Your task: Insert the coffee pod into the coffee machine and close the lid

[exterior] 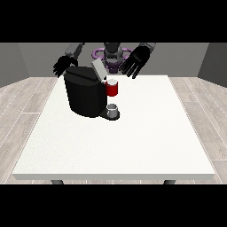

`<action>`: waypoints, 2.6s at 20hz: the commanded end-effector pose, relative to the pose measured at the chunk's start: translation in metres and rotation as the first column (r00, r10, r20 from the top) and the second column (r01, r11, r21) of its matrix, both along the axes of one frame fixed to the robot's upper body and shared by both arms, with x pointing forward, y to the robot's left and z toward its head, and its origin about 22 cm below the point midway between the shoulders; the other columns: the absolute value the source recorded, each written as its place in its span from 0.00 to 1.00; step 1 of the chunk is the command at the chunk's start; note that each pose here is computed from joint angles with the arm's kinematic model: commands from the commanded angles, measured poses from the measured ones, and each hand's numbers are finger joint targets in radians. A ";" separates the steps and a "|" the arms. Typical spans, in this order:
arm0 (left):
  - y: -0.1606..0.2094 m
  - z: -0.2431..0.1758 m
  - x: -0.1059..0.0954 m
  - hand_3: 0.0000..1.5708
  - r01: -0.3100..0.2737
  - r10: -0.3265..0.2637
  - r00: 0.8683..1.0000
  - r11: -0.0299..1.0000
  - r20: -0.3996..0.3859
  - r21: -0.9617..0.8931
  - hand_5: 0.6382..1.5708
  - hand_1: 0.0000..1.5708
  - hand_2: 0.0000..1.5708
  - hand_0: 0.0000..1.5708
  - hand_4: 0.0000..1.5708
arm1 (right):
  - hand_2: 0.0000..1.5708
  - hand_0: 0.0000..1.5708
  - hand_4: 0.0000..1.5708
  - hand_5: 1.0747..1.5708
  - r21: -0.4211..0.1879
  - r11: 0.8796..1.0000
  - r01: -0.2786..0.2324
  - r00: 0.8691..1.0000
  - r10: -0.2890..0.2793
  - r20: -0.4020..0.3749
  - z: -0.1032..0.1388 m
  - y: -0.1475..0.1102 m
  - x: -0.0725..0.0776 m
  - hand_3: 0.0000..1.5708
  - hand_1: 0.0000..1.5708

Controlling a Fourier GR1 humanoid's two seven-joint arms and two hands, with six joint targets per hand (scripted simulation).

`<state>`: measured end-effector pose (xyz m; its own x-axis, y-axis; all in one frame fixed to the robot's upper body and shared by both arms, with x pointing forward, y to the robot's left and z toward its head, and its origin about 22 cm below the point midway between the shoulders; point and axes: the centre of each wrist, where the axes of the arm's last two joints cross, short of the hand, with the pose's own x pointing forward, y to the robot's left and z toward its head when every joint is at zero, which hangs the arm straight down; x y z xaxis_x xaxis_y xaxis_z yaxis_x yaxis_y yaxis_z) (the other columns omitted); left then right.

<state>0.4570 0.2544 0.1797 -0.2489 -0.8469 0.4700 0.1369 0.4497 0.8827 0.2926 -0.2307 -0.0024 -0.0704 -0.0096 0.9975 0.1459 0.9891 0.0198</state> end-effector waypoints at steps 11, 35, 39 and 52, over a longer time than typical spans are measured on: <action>-0.016 -0.135 -0.038 0.00 -0.099 -0.035 0.980 0.761 -0.194 -0.641 1.00 0.00 0.00 0.00 0.00 | 0.00 0.00 0.22 1.00 -0.061 0.998 -0.007 0.998 0.003 -0.064 -0.002 -0.046 -0.019 0.00 0.00; -0.005 -0.200 -0.122 0.00 -0.184 -0.085 0.961 0.520 -0.265 -0.834 1.00 0.00 0.00 0.00 0.13 | 0.00 0.00 0.00 1.00 -0.139 0.964 -0.226 0.974 0.224 -0.030 0.039 -0.019 0.013 0.00 0.00; -0.026 -0.194 -0.129 0.00 -0.156 -0.073 0.972 0.515 -0.225 -0.843 1.00 0.00 0.00 0.00 0.00 | 0.00 0.00 0.00 1.00 -0.127 0.963 -0.239 0.971 0.237 -0.030 0.053 -0.024 0.036 0.00 0.00; 0.011 -0.157 -0.143 0.00 -0.136 -0.018 0.985 0.509 -0.169 -0.850 1.00 0.00 0.00 0.00 0.00 | 0.00 0.00 0.00 1.00 -0.134 0.960 -0.247 0.968 0.251 0.018 0.061 -0.008 0.073 0.00 0.00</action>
